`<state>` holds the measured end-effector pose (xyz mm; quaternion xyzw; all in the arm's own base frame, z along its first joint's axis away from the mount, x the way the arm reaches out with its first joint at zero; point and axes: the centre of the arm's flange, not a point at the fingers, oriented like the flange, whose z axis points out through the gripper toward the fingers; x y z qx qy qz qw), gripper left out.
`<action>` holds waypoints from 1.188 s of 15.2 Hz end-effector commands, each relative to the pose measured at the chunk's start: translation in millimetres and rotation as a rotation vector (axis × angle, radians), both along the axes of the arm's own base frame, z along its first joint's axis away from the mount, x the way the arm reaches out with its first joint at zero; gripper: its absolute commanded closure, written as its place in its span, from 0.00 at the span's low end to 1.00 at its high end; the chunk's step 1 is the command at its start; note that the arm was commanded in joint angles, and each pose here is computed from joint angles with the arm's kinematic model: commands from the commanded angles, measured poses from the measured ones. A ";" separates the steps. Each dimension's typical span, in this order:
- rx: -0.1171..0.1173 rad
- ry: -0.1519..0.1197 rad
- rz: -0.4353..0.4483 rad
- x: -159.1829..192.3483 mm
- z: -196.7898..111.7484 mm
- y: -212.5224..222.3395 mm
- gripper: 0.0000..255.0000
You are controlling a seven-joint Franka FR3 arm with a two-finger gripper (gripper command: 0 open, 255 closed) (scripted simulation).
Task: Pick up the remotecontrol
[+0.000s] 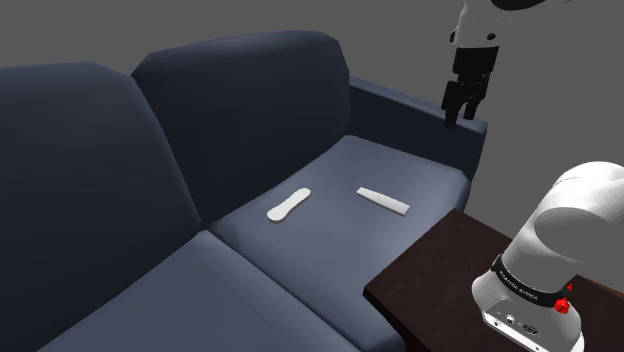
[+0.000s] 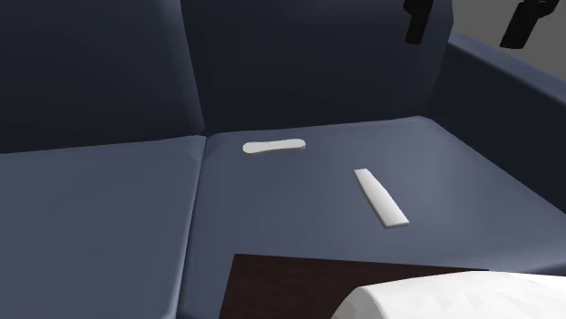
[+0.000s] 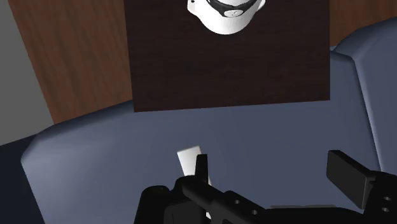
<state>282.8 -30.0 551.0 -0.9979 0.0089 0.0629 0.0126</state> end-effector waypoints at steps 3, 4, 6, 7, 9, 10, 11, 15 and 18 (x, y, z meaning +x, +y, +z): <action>-0.005 -0.004 -0.051 8.4 -15.6 18.9 0.00; -0.007 -0.006 -0.076 12.9 -23.4 28.1 0.00; -0.012 -0.010 -0.126 22.8 -39.1 46.2 0.00; -0.014 -0.012 -0.152 28.1 -47.0 55.0 0.00; -0.019 -0.016 -0.202 39.4 -62.7 72.2 0.00; -0.021 -0.018 -0.228 45.4 -70.6 80.5 0.00; -0.023 -0.020 -0.253 51.6 -78.5 88.7 0.00; -0.033 -0.028 -0.354 78.6 -110.1 119.5 0.00; -0.040 -0.034 -0.430 101.0 -133.9 140.5 0.00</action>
